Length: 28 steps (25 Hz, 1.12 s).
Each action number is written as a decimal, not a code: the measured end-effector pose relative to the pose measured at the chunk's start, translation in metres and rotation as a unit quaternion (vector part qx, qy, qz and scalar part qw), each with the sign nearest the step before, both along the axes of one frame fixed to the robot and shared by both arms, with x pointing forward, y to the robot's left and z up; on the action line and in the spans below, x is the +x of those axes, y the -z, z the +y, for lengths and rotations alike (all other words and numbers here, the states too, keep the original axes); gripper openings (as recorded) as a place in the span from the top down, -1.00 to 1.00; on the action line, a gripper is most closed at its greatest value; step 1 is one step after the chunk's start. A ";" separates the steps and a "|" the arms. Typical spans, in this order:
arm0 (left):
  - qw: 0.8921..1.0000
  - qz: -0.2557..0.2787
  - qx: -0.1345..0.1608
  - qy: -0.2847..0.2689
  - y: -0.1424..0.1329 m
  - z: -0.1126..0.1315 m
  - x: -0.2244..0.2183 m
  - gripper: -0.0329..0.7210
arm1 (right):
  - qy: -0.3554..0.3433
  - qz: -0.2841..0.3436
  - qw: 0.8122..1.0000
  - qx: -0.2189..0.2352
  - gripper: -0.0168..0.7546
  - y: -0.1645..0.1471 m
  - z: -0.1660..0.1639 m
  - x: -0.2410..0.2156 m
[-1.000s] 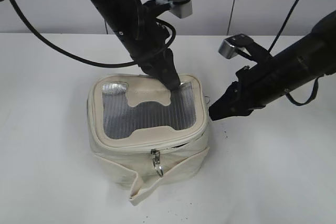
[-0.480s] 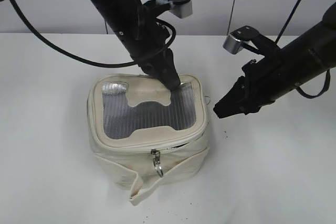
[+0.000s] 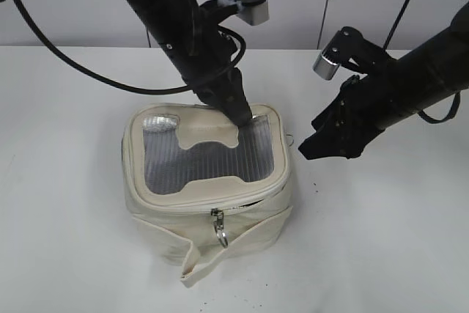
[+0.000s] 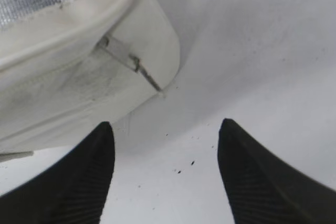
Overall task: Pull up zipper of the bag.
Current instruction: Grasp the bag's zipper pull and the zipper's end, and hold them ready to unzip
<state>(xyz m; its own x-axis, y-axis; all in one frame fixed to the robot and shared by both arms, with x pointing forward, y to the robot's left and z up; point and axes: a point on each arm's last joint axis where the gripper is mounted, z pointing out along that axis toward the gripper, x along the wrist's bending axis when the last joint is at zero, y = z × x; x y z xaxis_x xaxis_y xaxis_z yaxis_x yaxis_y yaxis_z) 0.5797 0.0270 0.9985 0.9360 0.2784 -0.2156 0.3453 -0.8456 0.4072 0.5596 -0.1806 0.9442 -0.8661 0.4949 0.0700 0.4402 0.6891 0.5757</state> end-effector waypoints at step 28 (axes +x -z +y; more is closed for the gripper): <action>1.000 0.001 -0.002 -0.001 0.000 0.000 0.000 0.78 | -0.062 -0.033 0.998 0.001 0.93 0.029 0.029 0.016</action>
<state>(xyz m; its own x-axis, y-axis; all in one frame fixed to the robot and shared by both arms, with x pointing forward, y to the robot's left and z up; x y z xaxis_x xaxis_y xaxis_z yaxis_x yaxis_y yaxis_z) 0.5796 0.0267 0.9987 0.9352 0.2788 -0.2185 0.3471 -0.8438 0.4092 0.5759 -0.1514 0.9157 -0.9233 0.3839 0.0121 0.3132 0.7343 0.6023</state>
